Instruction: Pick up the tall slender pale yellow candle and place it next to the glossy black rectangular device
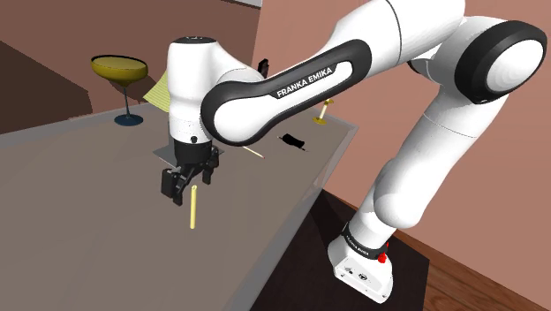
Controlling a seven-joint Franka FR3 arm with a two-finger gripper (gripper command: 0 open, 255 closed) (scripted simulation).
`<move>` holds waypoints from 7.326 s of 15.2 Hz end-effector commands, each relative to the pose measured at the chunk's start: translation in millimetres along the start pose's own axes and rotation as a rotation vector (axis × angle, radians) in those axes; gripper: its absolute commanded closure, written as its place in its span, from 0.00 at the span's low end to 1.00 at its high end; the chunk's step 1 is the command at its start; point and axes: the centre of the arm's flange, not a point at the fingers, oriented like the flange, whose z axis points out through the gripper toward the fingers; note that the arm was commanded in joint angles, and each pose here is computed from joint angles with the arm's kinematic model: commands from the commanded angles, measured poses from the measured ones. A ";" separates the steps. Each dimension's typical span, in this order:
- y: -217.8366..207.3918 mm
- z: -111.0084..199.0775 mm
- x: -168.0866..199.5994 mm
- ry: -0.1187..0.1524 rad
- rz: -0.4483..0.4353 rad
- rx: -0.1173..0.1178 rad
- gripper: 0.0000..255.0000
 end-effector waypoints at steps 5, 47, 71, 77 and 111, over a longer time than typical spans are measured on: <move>0.0 0.1 0.0 0.000 0.000 0.000 1.00; -1.4 -189.9 -5.6 0.000 0.000 0.000 1.00; 219.4 -231.3 -44.4 0.000 0.000 0.000 1.00; 297.4 -232.9 -57.7 0.000 0.000 0.000 1.00; 660.2 -208.5 -118.7 0.000 0.000 0.000 1.00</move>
